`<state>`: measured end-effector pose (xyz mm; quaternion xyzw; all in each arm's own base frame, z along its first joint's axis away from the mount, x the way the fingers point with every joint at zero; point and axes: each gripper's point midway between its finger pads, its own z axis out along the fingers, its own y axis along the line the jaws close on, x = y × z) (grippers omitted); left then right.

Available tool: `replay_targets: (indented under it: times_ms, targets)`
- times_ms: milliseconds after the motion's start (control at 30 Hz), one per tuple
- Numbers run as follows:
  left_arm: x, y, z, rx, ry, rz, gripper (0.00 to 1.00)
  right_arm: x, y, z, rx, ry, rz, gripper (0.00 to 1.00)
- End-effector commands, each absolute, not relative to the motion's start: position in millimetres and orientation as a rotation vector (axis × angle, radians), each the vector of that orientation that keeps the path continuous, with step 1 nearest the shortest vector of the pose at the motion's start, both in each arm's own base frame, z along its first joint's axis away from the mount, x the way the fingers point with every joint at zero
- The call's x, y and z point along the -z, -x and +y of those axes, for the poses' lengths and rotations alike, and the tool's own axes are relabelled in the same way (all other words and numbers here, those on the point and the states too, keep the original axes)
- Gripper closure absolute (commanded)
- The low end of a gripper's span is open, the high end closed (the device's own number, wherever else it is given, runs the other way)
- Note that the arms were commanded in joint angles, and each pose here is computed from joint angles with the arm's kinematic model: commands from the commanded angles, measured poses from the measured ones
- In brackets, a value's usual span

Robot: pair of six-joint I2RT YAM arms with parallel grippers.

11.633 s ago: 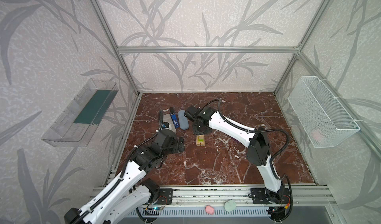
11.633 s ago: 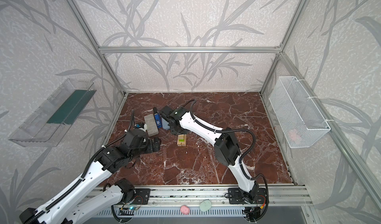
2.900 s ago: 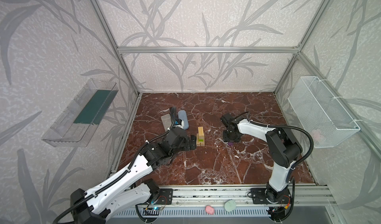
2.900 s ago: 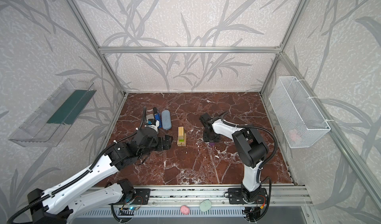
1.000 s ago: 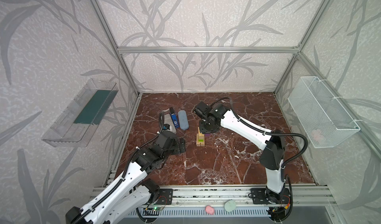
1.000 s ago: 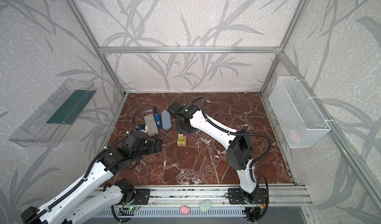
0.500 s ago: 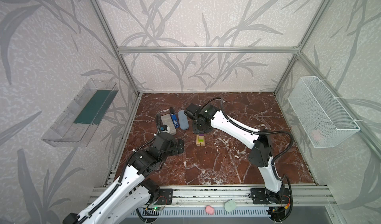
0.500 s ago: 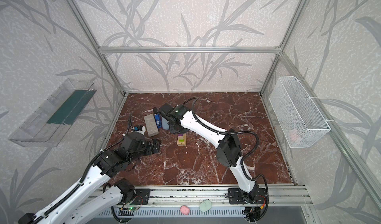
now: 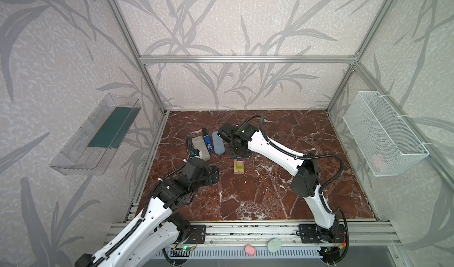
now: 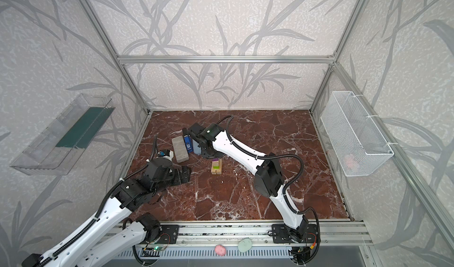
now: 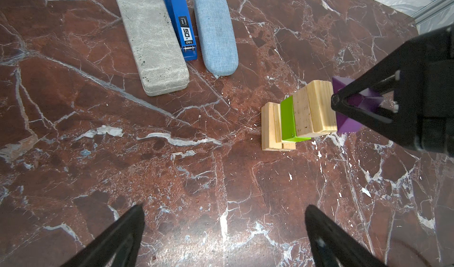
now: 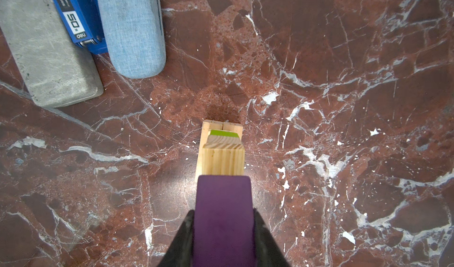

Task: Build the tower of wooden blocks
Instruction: 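Carry the purple cube with the right gripper above the wooden stack, then lower the purple cube onto the top wooden block with the right gripper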

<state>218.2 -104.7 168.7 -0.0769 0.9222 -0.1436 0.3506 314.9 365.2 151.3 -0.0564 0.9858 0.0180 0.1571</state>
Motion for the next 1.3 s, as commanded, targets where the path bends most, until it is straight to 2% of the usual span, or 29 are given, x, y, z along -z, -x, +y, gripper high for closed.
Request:
replay_targets:
  times_ms: [0,1267]
  targets:
    - [-167.3,-216.6,-100.3,0.356,0.221,2.394,0.01,-147.8,-313.0,362.7,-0.006,0.168,2.829,0.79]
    - [-168.6,-218.8,-101.9,0.361,0.222,2.395,0.00,-143.5,-324.0,358.4,0.002,0.117,2.830,0.73]
